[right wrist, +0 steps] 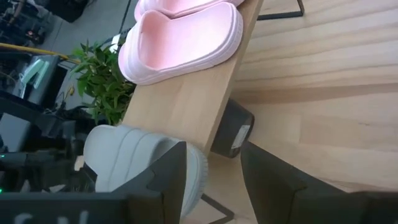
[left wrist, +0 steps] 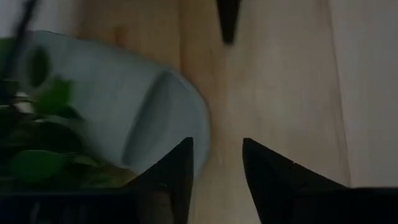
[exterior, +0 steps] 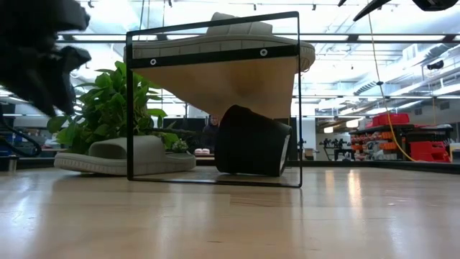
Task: Pick and place slides into the shelf
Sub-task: Put the gray slide on the shelf
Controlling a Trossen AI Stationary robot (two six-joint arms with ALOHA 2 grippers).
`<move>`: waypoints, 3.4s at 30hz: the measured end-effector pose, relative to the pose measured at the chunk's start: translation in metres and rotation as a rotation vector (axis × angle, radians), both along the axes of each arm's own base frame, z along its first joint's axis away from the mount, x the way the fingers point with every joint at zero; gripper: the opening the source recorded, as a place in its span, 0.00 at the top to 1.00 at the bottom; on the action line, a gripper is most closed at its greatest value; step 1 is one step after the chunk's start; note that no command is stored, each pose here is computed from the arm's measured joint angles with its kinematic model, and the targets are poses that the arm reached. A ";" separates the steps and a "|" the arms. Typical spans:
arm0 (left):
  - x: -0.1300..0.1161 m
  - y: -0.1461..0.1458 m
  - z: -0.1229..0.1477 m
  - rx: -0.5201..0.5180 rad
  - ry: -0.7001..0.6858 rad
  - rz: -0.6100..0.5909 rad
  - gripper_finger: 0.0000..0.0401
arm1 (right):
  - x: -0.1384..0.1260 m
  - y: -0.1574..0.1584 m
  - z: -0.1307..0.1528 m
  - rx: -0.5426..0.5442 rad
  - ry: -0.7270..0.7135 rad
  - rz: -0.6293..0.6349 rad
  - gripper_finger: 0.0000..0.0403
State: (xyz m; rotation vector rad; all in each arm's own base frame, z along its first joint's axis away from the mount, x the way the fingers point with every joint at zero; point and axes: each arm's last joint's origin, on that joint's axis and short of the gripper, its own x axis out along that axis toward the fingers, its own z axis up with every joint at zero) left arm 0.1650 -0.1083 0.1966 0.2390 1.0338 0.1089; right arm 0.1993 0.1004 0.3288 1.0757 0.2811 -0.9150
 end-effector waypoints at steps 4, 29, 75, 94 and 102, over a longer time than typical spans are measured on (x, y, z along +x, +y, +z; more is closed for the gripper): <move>-0.003 0.001 -0.011 0.016 0.039 -0.069 0.56 | 0.000 0.000 0.000 0.000 0.000 0.000 0.61; 0.010 0.023 -0.028 0.057 0.106 -0.196 0.46 | 0.000 0.000 0.000 -0.042 0.025 0.031 0.61; 0.028 0.021 -0.066 0.099 0.187 -0.017 0.70 | 0.001 0.001 0.001 -0.046 0.020 0.046 0.61; 0.019 0.011 -0.060 -0.040 0.268 0.072 0.95 | 0.001 0.001 0.001 -0.048 0.021 0.047 0.61; 0.016 -0.005 -0.044 -0.165 0.326 0.063 0.95 | 0.001 0.001 0.001 -0.058 0.030 0.058 0.61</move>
